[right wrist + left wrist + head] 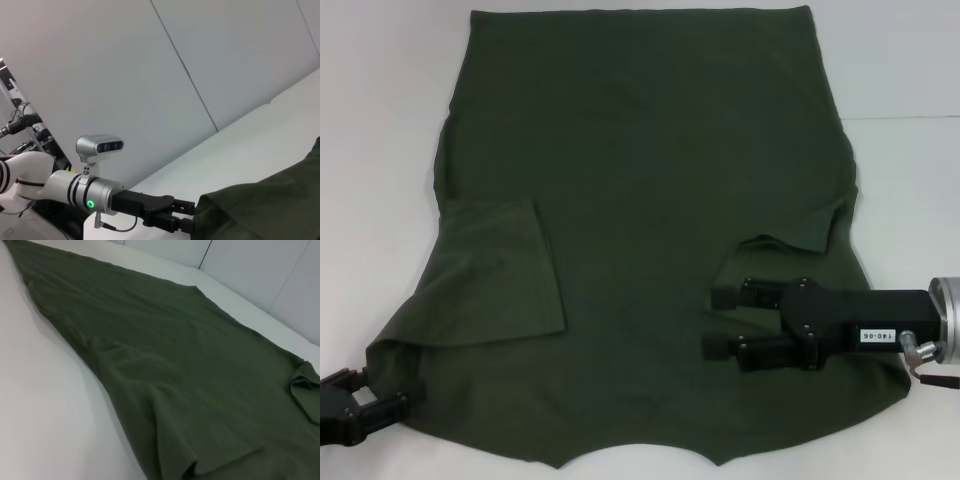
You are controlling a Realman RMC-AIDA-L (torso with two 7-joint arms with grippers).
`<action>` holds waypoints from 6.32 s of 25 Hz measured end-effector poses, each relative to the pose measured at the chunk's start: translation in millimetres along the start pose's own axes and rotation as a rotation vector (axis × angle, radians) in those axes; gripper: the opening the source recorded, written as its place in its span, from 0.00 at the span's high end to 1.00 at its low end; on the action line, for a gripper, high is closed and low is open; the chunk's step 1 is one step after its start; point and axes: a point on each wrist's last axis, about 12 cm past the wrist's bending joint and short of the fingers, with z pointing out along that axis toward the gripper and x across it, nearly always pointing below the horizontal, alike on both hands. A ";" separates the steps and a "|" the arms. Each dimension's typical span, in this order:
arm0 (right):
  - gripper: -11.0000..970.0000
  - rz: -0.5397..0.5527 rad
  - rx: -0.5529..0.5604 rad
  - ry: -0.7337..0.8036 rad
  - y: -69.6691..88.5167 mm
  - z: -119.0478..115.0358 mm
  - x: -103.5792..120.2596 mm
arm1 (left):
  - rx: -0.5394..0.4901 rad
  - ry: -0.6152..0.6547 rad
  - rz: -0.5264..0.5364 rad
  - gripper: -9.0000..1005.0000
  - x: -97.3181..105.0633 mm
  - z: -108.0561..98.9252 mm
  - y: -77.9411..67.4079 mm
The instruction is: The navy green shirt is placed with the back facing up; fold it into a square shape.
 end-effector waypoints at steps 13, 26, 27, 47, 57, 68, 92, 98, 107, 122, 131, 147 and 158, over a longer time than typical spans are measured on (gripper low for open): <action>0.05 0.004 0.005 -0.021 0.2 -2.9 -0.3 | -0.007 0.041 0.006 0.56 -1.7 1.8 1.3; 0.05 0.010 0.006 -0.027 0.3 -3.4 0.5 | 0.019 0.032 0.004 0.97 -5.5 3.5 -1.3; 0.05 0.015 0.007 -0.027 0.3 -3.8 0.8 | 0.028 0.028 0.003 0.97 -6.2 3.7 -2.3; 0.05 0.406 0.314 -0.056 0.0 -103.2 31.8 | 0.181 -0.012 0.025 0.97 -18.5 21.7 -25.6; 0.05 0.495 0.473 -0.065 -7.3 -128.2 45.0 | 0.192 -0.012 0.039 0.97 -20.7 25.6 -27.5; 0.05 0.493 0.565 -0.067 -23.4 -117.5 44.2 | 0.188 -0.017 0.038 0.97 -21.9 27.5 -26.9; 0.05 0.480 0.613 -0.010 -44.4 -78.2 43.5 | 0.174 -0.020 0.037 0.97 -23.8 30.1 -25.1; 0.05 0.496 0.563 0.008 -37.2 -81.3 46.5 | 0.174 -0.021 0.036 0.97 -24.0 30.1 -25.1; 0.05 0.531 0.469 0.046 -25.2 -83.5 47.7 | 0.171 -0.023 0.030 0.97 -22.9 29.0 -25.0; 0.06 0.625 0.431 0.144 -17.5 -87.7 51.1 | 0.171 -0.024 0.028 0.97 -23.0 29.0 -24.9; 0.06 0.646 0.417 0.142 -16.2 -87.6 49.8 | 0.170 -0.024 0.030 0.97 -23.9 29.6 -24.8; 0.22 0.656 0.417 0.142 -17.2 -84.9 48.5 | 0.163 -0.023 0.031 0.97 -24.2 30.1 -23.9; 0.71 0.669 0.428 0.137 -16.8 -86.0 53.3 | 0.163 -0.023 0.031 0.97 -24.2 30.1 -23.9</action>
